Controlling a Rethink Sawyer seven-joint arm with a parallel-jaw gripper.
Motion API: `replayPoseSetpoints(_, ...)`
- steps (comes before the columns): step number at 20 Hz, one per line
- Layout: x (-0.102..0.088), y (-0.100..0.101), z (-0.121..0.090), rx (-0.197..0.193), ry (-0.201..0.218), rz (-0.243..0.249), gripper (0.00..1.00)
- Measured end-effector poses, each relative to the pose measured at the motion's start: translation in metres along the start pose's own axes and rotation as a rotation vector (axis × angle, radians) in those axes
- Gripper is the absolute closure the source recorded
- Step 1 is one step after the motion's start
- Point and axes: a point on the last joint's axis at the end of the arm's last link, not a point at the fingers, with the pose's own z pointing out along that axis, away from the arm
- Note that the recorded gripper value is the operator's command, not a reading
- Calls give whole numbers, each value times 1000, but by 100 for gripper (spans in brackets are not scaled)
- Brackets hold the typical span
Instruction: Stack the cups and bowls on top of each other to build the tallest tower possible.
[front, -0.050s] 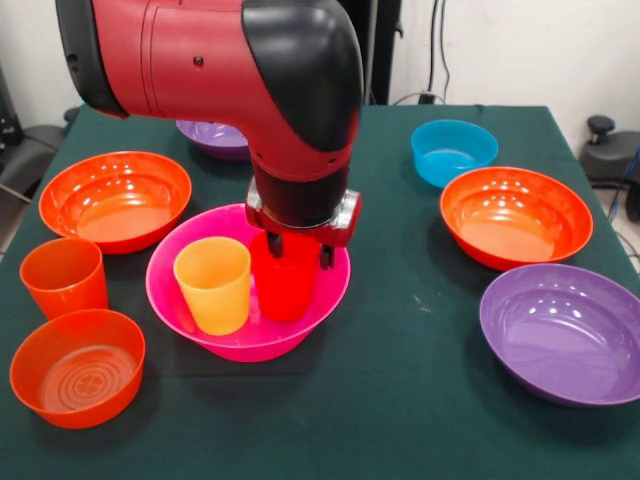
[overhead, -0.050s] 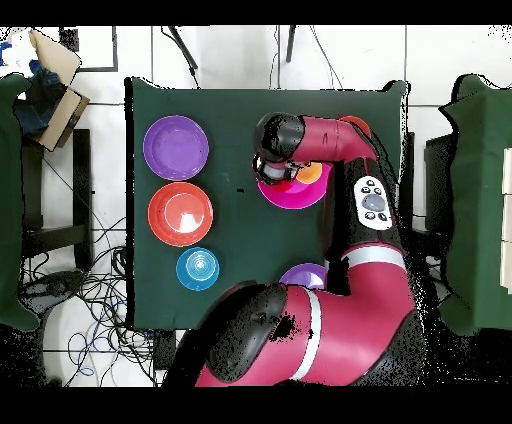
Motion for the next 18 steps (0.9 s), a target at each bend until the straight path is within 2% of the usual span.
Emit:
replayPoseSetpoints(9,-8,-6,-46,5,-65,9,0)
replayPoseSetpoints(11,-10,-7,-63,6,-89,11,0)
replayPoseSetpoints(15,-8,-7,-80,-1,-104,15,0)
replayPoseSetpoints(18,-3,-7,-86,-8,-103,17,0)
